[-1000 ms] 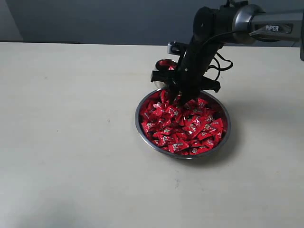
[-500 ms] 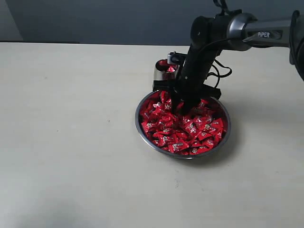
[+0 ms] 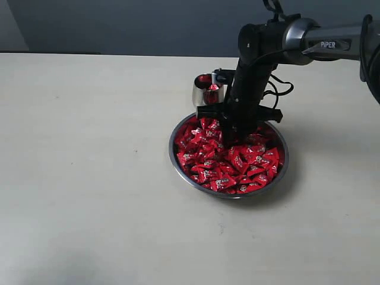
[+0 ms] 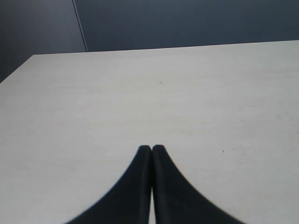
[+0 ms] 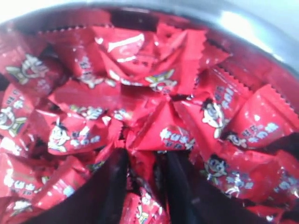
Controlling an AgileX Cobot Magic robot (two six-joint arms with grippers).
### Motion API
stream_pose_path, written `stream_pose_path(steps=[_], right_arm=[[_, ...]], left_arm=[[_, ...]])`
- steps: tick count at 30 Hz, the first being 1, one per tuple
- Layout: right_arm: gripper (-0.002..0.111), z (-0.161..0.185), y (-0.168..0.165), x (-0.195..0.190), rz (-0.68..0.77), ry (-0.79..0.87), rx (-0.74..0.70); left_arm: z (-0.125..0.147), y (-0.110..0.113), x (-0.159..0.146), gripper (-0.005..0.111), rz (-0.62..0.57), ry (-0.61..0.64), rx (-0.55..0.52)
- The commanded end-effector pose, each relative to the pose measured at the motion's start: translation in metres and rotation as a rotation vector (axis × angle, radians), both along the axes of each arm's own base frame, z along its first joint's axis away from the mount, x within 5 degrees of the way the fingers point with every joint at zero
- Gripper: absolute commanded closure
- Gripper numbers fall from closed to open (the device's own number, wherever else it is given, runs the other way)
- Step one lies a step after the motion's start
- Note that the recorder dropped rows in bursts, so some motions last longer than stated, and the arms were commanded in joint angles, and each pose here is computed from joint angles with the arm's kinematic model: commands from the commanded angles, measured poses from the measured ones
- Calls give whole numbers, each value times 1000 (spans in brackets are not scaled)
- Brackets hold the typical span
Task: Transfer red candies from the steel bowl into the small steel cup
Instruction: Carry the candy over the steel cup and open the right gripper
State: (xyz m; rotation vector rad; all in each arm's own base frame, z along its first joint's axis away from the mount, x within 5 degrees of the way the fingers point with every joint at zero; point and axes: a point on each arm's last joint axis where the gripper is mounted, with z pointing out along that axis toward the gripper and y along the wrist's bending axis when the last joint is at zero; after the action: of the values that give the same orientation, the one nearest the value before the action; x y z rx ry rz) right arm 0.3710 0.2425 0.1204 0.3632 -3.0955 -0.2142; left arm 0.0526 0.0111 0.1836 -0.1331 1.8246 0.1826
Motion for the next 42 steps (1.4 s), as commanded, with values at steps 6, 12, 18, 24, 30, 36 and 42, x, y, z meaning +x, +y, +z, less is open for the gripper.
stream_pose_path(steps=[6, 12, 18, 24, 30, 36, 42], right_arm=[[106, 1, -3, 2, 12, -18, -14], [107, 17, -3, 1, 35, -38, -3], [107, 38, -11, -3, 71, -58, -51], [107, 75, -13, -4, 108, -160, -16], [107, 139, -18, -11, 119, -504, 148], [107, 119, -19, -9, 147, -661, 200], [107, 74, -7, 12, 184, -605, 159]], left_arm=[[-1, 0, 0, 106, -6, -8, 2], [-1, 0, 0, 106, -6, -8, 2], [-1, 0, 0, 106, -6, -8, 2], [-1, 0, 0, 106, -6, -8, 2], [-1, 0, 0, 106, -6, -8, 2], [-1, 0, 0, 106, -6, -8, 2], [-1, 0, 0, 106, -6, -8, 2]])
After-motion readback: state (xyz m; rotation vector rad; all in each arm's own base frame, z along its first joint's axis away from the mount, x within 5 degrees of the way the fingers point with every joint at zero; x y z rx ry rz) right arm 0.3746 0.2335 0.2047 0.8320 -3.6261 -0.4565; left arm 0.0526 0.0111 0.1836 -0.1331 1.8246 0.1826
